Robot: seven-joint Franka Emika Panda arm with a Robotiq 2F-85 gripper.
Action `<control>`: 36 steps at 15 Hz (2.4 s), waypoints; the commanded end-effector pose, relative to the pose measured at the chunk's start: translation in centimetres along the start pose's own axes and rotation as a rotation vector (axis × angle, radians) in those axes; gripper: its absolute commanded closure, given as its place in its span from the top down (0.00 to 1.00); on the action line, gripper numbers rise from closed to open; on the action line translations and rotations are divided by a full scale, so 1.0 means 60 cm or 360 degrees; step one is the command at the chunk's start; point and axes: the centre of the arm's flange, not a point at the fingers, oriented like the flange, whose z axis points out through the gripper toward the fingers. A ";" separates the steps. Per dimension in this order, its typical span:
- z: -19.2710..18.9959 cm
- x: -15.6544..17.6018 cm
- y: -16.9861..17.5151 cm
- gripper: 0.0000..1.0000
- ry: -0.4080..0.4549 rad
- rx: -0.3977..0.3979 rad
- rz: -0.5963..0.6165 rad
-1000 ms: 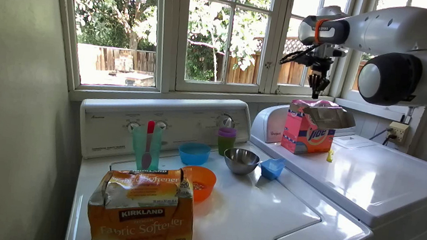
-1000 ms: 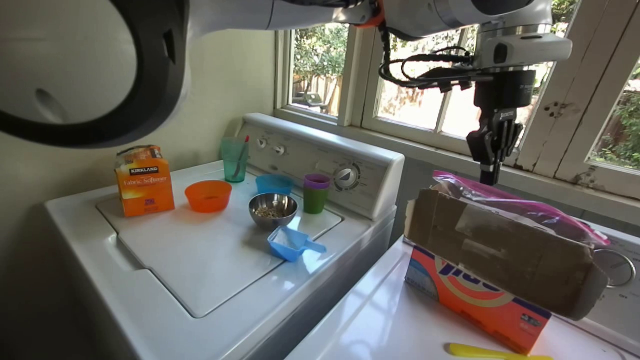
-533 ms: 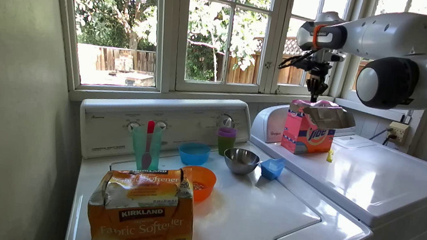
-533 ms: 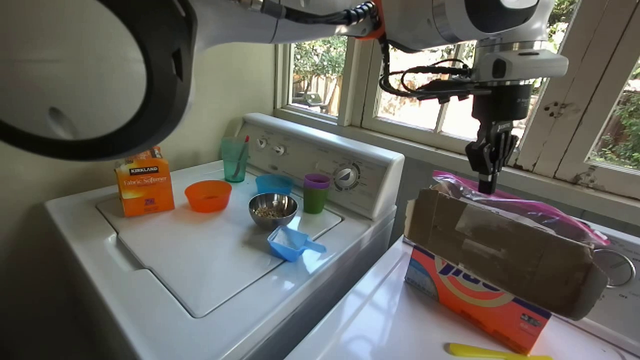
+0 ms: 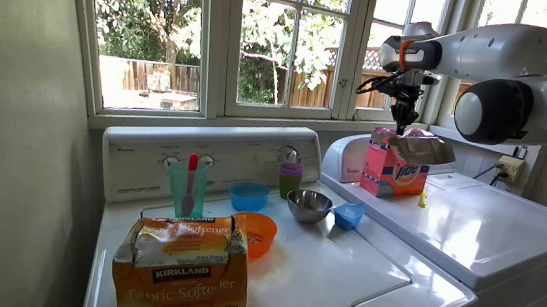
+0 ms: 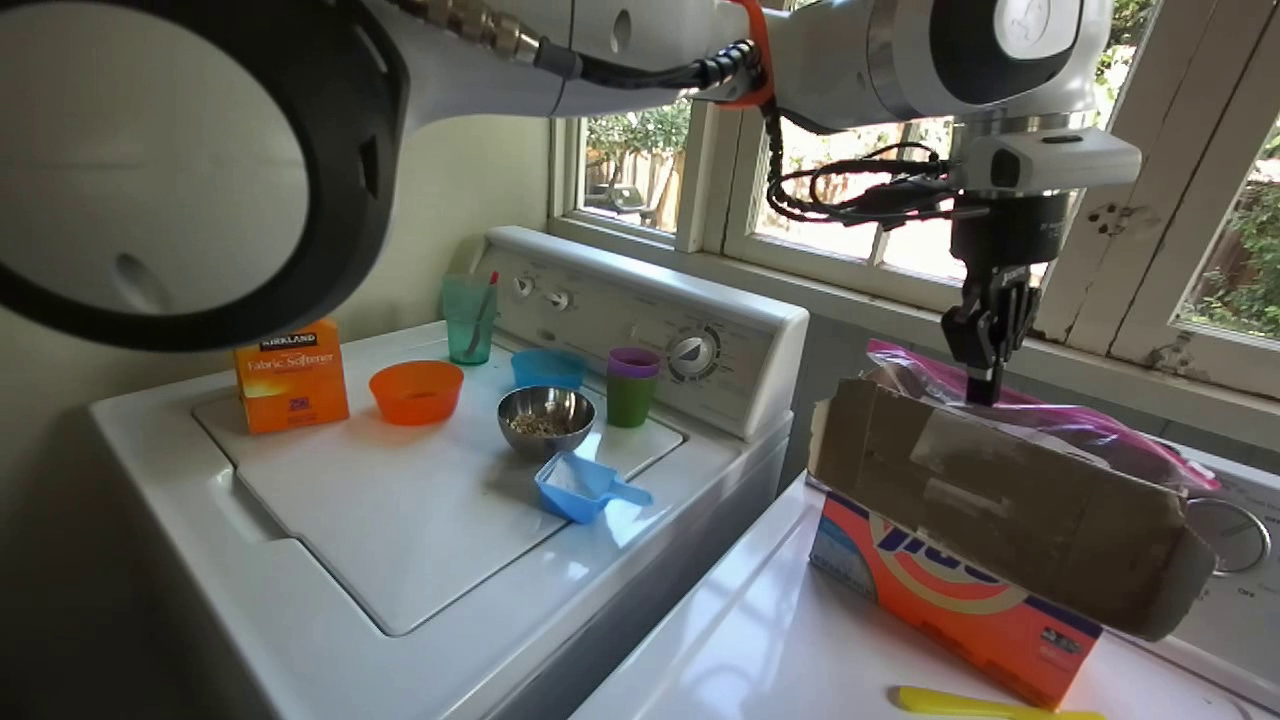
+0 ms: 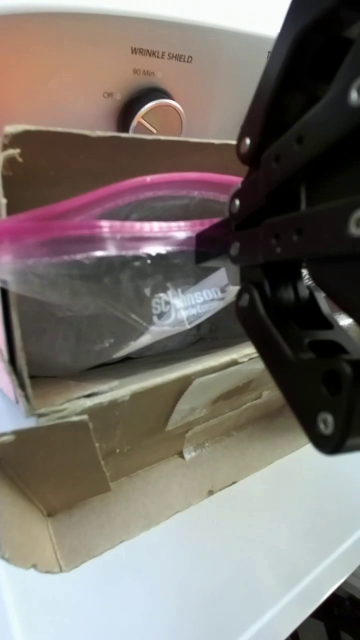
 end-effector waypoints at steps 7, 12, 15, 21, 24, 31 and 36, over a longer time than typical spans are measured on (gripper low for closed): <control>-0.035 -0.006 -0.010 0.00 -0.0075 0.0052 -0.0008; -0.007 0.000 -0.038 0.00 -0.0038 0.0038 -0.0042; 0.010 -0.004 -0.049 0.00 0.0014 0.0072 -0.0099; 0.035 0.003 -0.066 0.00 0.0078 0.0031 -0.0112; 0.057 0.017 -0.069 0.00 0.0134 -0.0026 -0.0080; -0.003 0.002 -0.037 0.00 -0.0071 0.0112 -0.0261; -0.064 -0.020 -0.019 0.00 -0.0301 0.0097 -0.0377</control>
